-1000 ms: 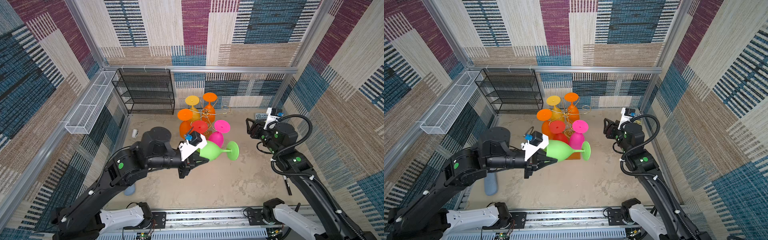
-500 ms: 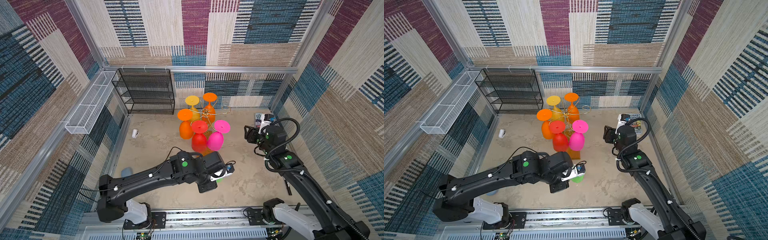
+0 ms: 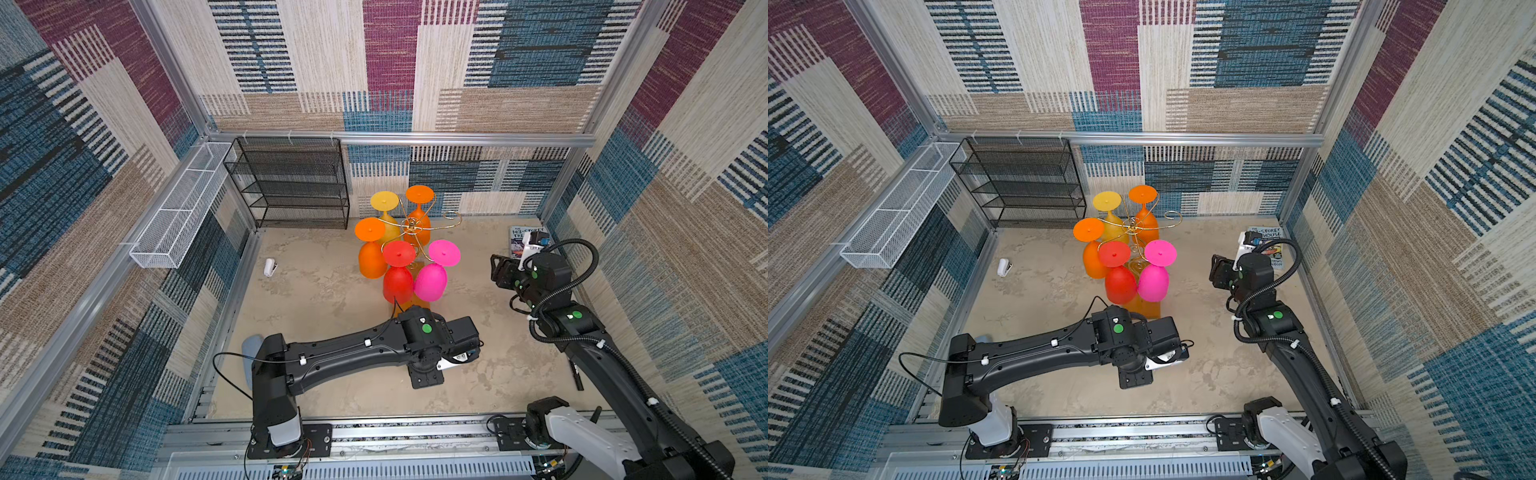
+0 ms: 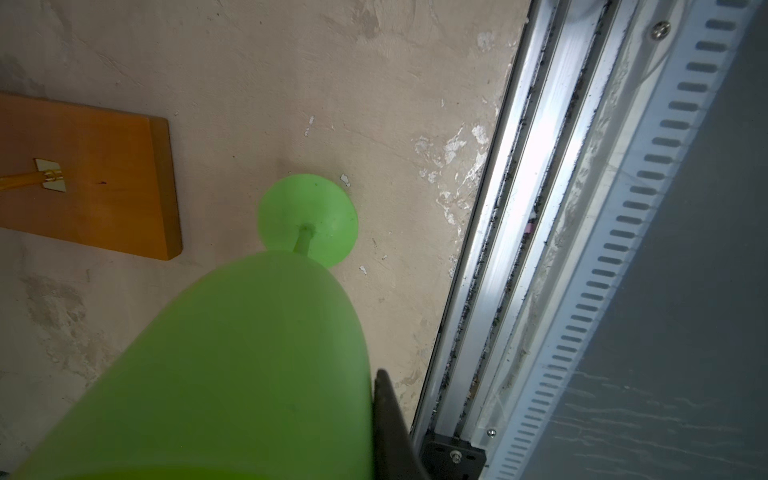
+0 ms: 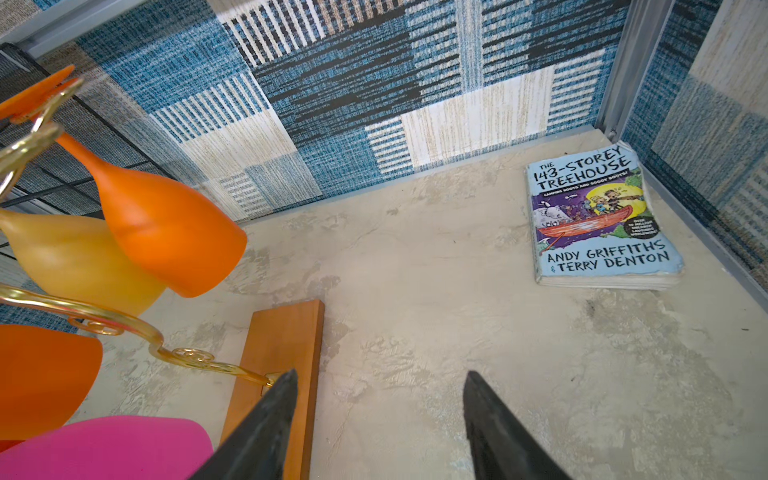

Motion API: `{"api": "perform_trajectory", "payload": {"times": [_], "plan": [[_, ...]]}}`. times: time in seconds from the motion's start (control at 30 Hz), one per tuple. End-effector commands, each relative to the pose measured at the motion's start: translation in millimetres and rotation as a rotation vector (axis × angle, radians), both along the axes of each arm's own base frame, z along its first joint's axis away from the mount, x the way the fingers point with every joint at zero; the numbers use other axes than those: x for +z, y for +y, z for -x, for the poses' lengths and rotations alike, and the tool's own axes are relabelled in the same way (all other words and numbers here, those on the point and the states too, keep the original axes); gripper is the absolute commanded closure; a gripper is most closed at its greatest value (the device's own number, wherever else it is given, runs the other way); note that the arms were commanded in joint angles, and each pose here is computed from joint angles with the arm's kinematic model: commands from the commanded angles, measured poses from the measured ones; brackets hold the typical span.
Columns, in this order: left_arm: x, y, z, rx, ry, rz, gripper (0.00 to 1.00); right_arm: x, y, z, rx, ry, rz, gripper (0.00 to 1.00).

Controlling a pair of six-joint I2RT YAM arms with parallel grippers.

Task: Take the wine glass off the wine glass rack
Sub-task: Place the wine glass at the bottom-center of the table.

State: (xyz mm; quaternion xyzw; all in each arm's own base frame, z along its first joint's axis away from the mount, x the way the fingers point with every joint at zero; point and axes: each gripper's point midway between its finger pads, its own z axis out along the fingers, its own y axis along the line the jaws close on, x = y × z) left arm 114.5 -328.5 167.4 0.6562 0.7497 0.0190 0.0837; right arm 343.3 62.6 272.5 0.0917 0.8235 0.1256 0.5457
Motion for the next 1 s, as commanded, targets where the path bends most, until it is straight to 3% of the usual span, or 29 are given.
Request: {"api": "perform_trajectory", "payload": {"times": [0.0, 0.27, 0.43, 0.73, 0.97], "plan": [[-6, 5, 5, -0.041, 0.031, -0.051, 1.0, 7, 4, -3, 0.019, -0.031, -0.018, 0.35], [-17, 5, 7, -0.054, 0.096, -0.083, 1.0, 6, 4, -3, 0.024, -0.031, -0.019, 0.35], [-16, 4, 4, -0.047, 0.109, -0.078, 0.9, 6, 4, -2, 0.028, -0.032, -0.021, 0.35], [4, 0, -8, -0.032, 0.065, -0.025, 0.59, 6, 5, 1, 0.035, -0.035, -0.029, 0.35], [58, 10, -19, 0.027, -0.054, 0.101, 0.48, 33, 13, 13, 0.095, -0.102, -0.084, 0.35]]}}
